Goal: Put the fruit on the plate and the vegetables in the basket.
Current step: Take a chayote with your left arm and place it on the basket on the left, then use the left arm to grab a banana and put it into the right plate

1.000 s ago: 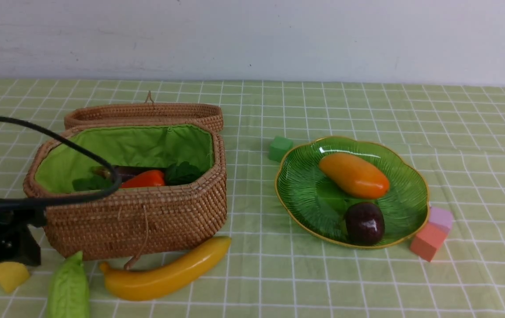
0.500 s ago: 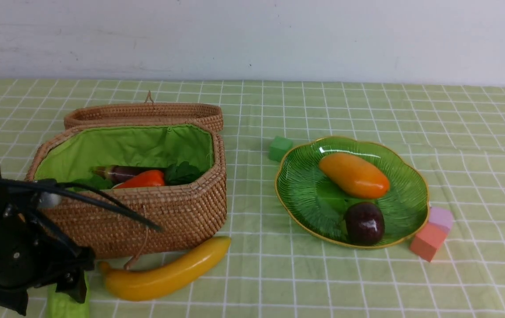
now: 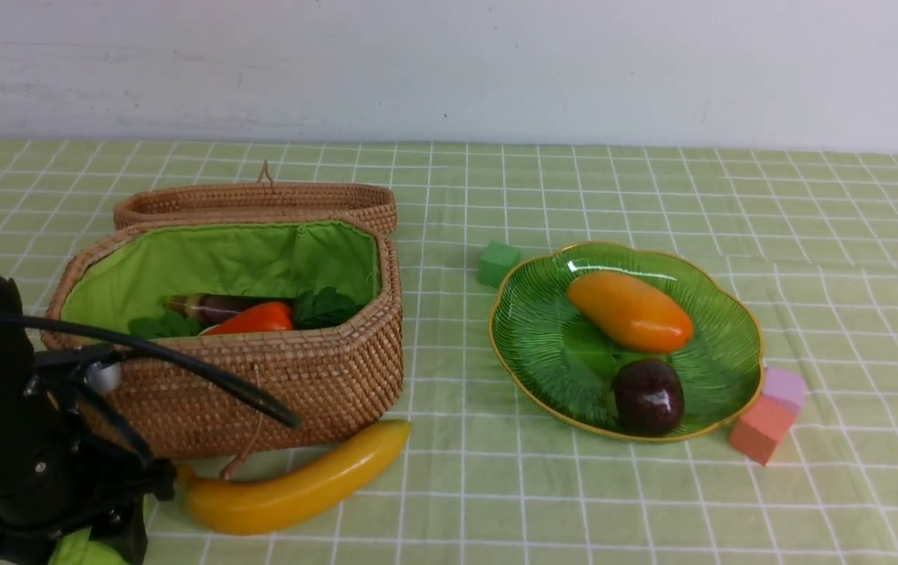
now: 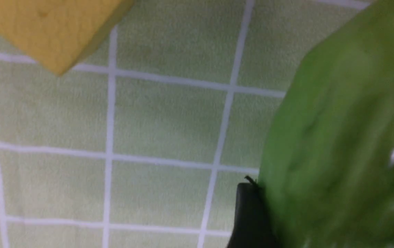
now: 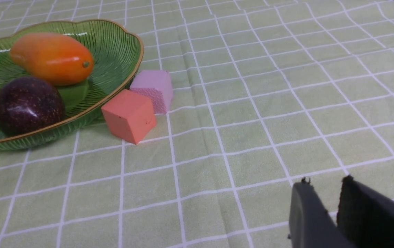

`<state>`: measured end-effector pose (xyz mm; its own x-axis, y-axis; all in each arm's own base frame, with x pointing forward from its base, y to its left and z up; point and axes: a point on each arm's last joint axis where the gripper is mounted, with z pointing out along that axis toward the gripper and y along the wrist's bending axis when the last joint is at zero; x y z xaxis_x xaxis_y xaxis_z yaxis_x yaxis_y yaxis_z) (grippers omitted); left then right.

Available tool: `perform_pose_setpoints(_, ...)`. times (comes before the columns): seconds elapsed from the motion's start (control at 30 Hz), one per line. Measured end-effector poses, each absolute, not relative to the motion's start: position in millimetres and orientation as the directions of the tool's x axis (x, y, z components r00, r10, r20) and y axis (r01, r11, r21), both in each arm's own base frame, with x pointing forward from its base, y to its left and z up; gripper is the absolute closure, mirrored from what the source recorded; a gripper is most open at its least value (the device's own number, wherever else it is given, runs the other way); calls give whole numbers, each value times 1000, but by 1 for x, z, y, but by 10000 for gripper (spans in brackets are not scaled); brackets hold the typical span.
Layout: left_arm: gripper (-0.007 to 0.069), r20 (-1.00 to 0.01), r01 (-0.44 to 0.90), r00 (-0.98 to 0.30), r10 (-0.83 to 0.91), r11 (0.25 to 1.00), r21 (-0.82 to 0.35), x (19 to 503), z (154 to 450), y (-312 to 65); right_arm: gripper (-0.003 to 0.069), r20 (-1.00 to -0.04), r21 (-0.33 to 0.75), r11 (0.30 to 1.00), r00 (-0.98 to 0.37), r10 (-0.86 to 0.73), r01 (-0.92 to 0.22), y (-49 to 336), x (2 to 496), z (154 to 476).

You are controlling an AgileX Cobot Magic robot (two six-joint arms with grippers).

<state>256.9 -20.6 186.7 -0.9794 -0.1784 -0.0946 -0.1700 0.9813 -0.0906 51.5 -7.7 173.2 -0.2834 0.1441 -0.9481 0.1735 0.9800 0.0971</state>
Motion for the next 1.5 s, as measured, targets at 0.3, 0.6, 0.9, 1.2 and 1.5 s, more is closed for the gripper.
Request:
perform_pose_setpoints(0.3, 183, -256, -97, -961, -107, 994, -51, 232, 272, -14, 489, -948, 97, 980, -283, 144, 173, -8, 51, 173)
perform_pose_setpoints(0.6, 183, -645, -70, -743, -180, 979, -193, 262, 366, -20, 478, -948, 97, 980, -283, 144, 173, -8, 51, 173)
perform_pose_setpoints(0.9, 183, -567, -72, -796, -211, 964, -256, 335, 337, -31, 461, -948, 97, 980, -283, 144, 173, -8, 51, 173)
perform_pose_setpoints(1.2, 106, -421, -219, -836, -351, 918, -331, 364, 290, -35, 448, -948, 97, 980, -283, 144, 173, -8, 51, 173)
perform_pose_setpoints(1.5, -39, -504, -150, -806, -312, 930, -336, 343, 328, -34, 439, -948, 97, 980, -283, 144, 173, -8, 51, 173)
